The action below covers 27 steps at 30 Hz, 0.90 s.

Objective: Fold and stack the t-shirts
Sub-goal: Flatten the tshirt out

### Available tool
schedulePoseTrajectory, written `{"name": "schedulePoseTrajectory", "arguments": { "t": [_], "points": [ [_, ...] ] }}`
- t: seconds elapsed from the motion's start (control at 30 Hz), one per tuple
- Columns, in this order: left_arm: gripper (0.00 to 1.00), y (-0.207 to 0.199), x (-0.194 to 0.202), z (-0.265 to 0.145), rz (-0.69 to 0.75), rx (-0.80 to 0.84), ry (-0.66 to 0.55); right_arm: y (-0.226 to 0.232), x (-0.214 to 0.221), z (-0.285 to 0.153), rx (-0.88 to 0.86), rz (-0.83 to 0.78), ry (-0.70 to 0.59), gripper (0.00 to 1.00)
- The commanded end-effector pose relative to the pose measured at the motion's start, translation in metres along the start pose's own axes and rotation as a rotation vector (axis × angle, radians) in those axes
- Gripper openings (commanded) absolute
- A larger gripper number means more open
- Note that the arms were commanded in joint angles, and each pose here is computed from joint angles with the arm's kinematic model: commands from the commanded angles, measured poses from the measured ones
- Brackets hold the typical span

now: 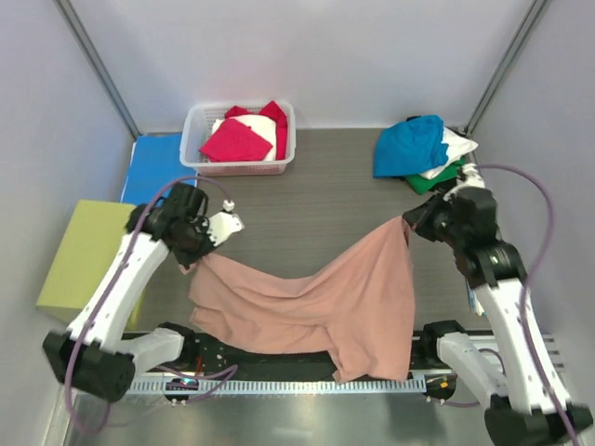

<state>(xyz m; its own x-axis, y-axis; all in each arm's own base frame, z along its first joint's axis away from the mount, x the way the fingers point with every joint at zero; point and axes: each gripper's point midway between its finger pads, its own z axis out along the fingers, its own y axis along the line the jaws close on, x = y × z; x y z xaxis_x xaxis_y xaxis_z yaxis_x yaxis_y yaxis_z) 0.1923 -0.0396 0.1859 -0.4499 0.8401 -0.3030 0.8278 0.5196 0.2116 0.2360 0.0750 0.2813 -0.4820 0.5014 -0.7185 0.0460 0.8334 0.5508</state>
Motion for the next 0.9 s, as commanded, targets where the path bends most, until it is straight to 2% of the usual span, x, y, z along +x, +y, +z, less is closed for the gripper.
{"name": "schedulePoseTrajectory", "arguments": {
  "t": [0.0,0.1,0.13,0.23,0.37,0.43,0.47,0.5,0.57,0.6,0.63,0.67,0.7,0.8,0.87],
  "points": [
    [0.0,0.028,-0.016,0.07,0.012,0.031,0.086,-0.044,-0.013,0.105,0.181,-0.002,-0.04,0.01],
    [0.0,0.067,-0.034,0.1,-0.015,-0.004,0.142,-0.056,-0.018,0.153,0.227,-0.013,-0.009,0.01],
    [0.0,0.071,-0.03,0.127,-0.036,0.048,0.215,-0.072,-0.003,0.179,0.275,-0.016,0.06,0.01],
    [0.0,0.106,-0.038,0.153,-0.099,0.029,0.26,-0.087,-0.007,0.212,0.332,-0.026,0.084,0.01],
    [0.03,0.153,-0.045,0.169,-0.176,-0.14,0.256,-0.094,-0.024,0.227,0.358,-0.036,0.047,0.01],
    [0.12,0.162,-0.046,0.168,-0.196,-0.183,0.253,-0.101,-0.033,0.229,0.372,-0.024,0.033,0.01],
    [0.2,0.171,-0.048,0.167,-0.221,-0.224,0.228,-0.101,-0.037,0.232,0.366,-0.019,0.027,0.01],
    [0.4,0.171,-0.047,0.166,-0.238,-0.23,0.226,-0.105,-0.036,0.235,0.373,-0.013,0.037,0.01],
    [0.64,0.167,-0.043,0.159,-0.247,-0.228,0.227,-0.105,-0.035,0.241,0.355,-0.001,0.061,0.01],
    [0.8,0.16,-0.037,0.158,-0.252,-0.215,0.239,-0.105,-0.032,0.242,0.354,0.0,0.07,0.11],
    [1.0,0.154,-0.034,0.155,-0.252,-0.207,0.242,-0.104,-0.032,0.242,0.351,0.001,0.074,0.28],
    [1.0,0.146,-0.033,0.149,-0.252,-0.185,0.236,-0.105,-0.028,0.241,0.352,0.002,0.082,0.45],
    [1.0,0.137,-0.03,0.137,-0.255,-0.183,0.217,-0.107,-0.026,0.239,0.358,0.01,0.087,0.81],
    [1.0,0.109,-0.032,0.103,-0.251,-0.135,0.128,-0.103,-0.021,0.227,0.339,0.024,0.093,1.0],
    [1.0,0.085,-0.026,0.088,-0.255,-0.075,0.128,-0.096,-0.017,0.212,0.316,0.031,0.092,1.0]
  ]
}}
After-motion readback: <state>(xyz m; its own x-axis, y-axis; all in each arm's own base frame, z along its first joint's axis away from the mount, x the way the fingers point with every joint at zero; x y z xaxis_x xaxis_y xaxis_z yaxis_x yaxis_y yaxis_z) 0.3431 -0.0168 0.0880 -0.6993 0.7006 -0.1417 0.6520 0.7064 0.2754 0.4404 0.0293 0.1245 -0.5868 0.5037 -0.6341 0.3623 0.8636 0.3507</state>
